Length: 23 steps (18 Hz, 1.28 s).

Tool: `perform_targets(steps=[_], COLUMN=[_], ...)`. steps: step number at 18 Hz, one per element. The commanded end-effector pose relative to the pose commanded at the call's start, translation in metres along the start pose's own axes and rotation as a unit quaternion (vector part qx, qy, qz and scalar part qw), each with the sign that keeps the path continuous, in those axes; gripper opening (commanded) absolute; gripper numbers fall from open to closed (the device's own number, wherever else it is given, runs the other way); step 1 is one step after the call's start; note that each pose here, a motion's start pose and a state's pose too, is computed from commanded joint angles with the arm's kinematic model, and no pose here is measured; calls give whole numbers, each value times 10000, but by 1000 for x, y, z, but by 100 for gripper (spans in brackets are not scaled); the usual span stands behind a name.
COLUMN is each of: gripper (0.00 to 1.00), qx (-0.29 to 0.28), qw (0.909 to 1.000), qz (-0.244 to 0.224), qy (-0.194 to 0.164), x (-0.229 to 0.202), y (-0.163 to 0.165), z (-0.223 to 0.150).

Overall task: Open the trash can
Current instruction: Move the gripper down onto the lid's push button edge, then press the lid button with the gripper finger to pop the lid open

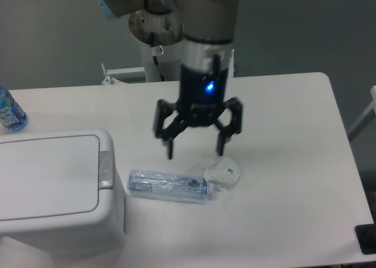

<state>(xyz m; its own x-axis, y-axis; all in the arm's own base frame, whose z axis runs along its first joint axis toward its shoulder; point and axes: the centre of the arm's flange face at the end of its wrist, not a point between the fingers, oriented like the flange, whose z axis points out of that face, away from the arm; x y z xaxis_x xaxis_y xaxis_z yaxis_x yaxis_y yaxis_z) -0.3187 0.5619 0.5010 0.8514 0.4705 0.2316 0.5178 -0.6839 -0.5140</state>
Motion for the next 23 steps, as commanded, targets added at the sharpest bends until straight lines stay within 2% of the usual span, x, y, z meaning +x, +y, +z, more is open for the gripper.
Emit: perform_targets(steps=[10, 23], gripper=[100, 100], qx=[-179, -303], qw=[9995, 9991], qz=[208, 231], qy=[178, 210], x=[37, 41], y=[8, 13], z=[22, 37])
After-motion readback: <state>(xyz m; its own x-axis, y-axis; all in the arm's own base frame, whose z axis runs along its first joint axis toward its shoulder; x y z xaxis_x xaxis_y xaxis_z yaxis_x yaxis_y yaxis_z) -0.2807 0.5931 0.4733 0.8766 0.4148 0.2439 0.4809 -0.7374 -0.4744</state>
